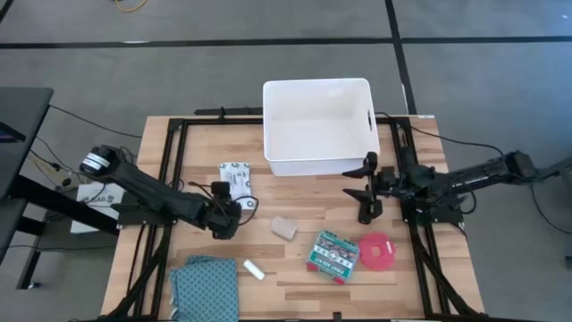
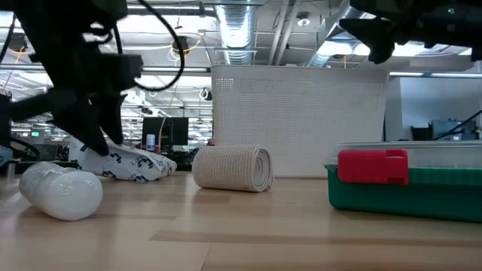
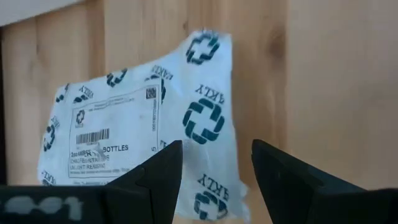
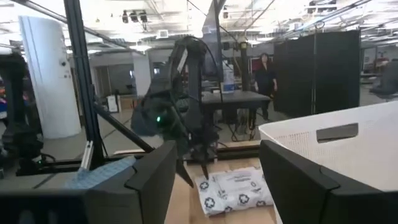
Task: Pick & place medical supplies in basket/bin
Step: Put the white mailer bag into the white bin
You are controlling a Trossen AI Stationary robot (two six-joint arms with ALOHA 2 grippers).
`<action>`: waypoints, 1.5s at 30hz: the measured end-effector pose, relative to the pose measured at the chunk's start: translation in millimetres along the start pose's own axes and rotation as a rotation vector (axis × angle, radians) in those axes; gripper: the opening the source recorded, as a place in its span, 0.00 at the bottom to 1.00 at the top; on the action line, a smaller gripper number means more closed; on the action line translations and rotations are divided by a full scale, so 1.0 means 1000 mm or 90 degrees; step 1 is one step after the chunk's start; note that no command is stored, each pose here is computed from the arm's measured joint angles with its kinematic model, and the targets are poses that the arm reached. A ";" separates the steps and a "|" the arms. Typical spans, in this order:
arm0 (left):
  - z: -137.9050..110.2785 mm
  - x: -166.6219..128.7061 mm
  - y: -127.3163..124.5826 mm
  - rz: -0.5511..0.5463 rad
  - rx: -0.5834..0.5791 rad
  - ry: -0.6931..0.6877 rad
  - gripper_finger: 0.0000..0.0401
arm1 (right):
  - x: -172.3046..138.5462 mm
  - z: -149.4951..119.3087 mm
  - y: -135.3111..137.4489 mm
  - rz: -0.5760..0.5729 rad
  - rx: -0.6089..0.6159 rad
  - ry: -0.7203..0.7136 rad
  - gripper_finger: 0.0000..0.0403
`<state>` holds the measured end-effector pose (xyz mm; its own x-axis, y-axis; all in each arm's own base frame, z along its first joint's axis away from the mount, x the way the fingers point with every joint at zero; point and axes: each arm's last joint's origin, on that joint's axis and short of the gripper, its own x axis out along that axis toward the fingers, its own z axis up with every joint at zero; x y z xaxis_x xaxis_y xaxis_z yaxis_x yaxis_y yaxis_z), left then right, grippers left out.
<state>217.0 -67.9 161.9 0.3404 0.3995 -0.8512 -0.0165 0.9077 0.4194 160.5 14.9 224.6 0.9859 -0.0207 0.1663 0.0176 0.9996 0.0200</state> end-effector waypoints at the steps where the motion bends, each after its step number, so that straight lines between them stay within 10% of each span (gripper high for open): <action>1: 0.000 0.004 -0.002 0.012 0.007 0.008 0.46 | 0.002 -0.001 0.000 0.000 -0.004 0.009 0.56; 45: 0.023 0.051 0.003 0.076 -0.036 0.207 0.46 | 0.022 0.006 0.003 0.002 -0.108 0.020 0.56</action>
<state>256.2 -47.6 127.1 0.0157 0.5153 -0.8569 -0.0926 0.8540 0.5119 181.4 17.2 234.1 0.9907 -0.0201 0.1348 0.0402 0.9882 -0.1480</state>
